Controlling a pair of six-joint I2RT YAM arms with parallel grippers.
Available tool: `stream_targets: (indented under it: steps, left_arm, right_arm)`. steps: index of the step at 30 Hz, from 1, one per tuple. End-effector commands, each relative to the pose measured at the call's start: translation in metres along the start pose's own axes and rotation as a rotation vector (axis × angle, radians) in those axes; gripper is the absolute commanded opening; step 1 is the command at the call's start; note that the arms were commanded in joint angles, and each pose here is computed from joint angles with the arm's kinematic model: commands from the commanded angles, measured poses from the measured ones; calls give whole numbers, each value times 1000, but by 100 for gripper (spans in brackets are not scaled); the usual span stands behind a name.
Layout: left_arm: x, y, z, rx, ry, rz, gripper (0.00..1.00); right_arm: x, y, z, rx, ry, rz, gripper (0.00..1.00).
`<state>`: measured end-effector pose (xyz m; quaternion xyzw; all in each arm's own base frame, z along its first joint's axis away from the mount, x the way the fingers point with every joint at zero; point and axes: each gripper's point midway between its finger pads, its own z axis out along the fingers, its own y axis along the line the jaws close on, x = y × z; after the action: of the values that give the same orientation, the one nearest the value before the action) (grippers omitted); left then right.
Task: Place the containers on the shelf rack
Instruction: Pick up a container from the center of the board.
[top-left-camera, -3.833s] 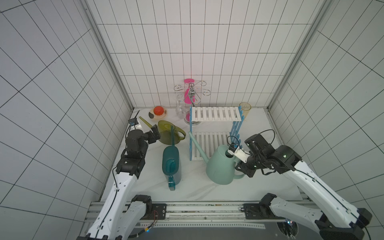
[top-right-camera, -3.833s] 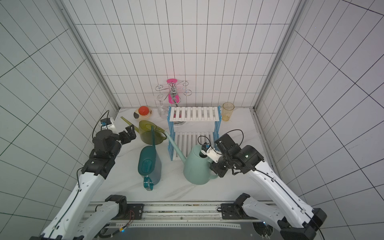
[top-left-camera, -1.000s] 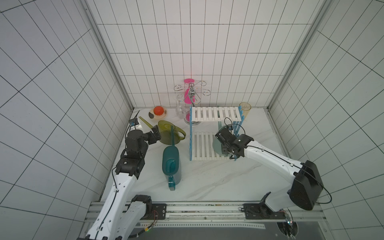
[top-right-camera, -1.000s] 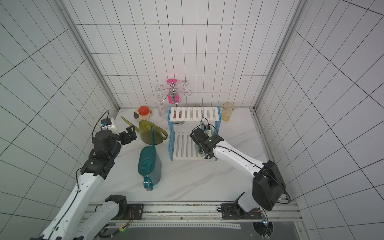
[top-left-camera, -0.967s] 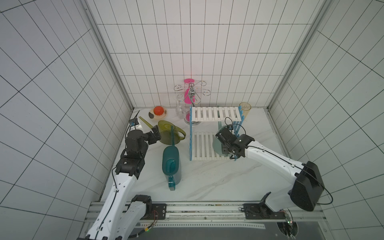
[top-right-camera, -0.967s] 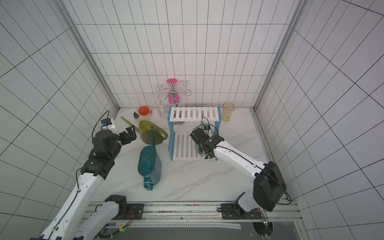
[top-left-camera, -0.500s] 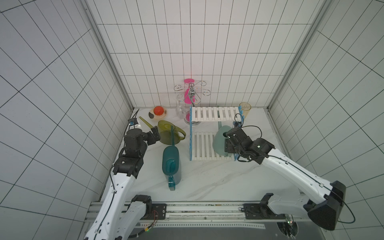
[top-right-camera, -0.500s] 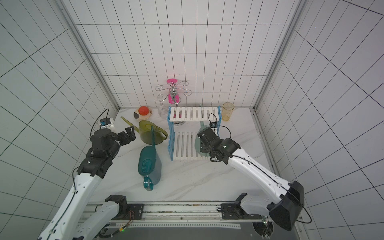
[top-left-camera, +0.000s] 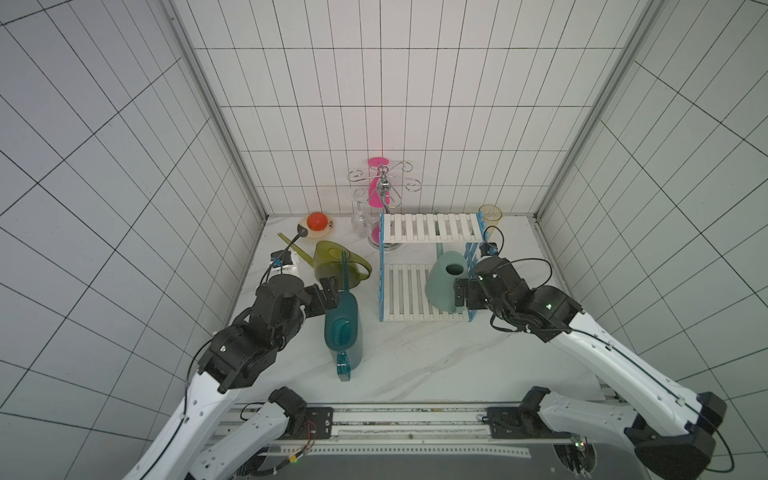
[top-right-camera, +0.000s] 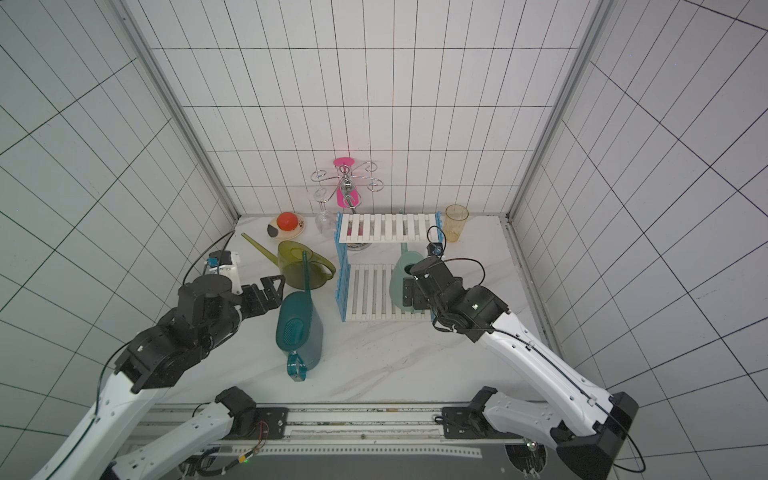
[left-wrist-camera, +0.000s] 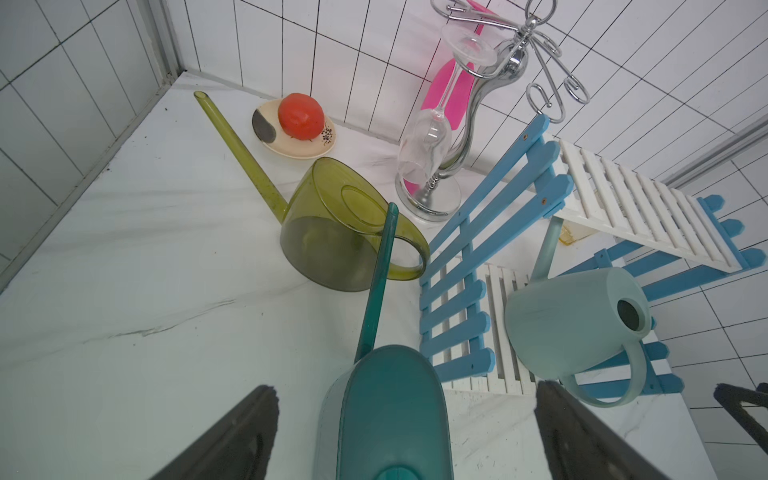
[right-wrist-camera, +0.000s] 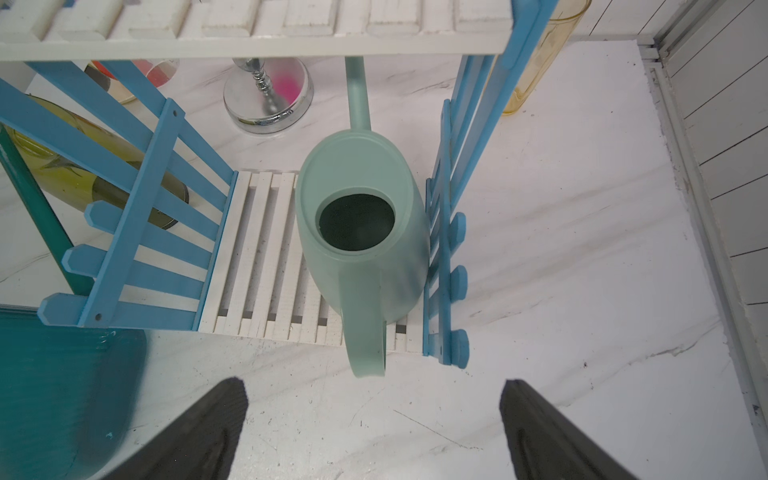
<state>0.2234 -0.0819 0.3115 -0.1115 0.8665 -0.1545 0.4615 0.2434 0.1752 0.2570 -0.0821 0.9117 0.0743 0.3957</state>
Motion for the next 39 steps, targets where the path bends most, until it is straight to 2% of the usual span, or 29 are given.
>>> stream_targets:
  steps: [1, 6, 10, 16, 20, 27, 32, 39]
  left_arm:
    - [24, 31, -10, -191, 127, -14, 98]
    - [59, 11, -14, -142, 335, -9, 95]
    - [78, 6, -22, -153, 406, 15, 95]
    - [109, -1, -26, -129, 521, -31, 90]
    - [121, -2, -26, -133, 542, -26, 86]
    - [161, -5, -14, -173, 596, 14, 85]
    - [176, 1, -11, -237, 605, 52, 86]
    - [193, 15, -3, -272, 603, 26, 85]
  right_arm:
    - [3, -6, -4, 8, 3, -20, 99]
    - [0, -9, -6, 13, -4, -17, 99]
    - [0, -14, -5, 21, -7, -8, 99]
    - [-1, -17, -4, 18, -6, 6, 99]
    - [-1, -19, -2, 19, -7, 14, 99]
    - [3, -22, 2, 19, 4, 25, 99]
    - [2, -23, 0, 18, 0, 34, 99]
    - [6, -25, 3, 23, 9, 35, 99]
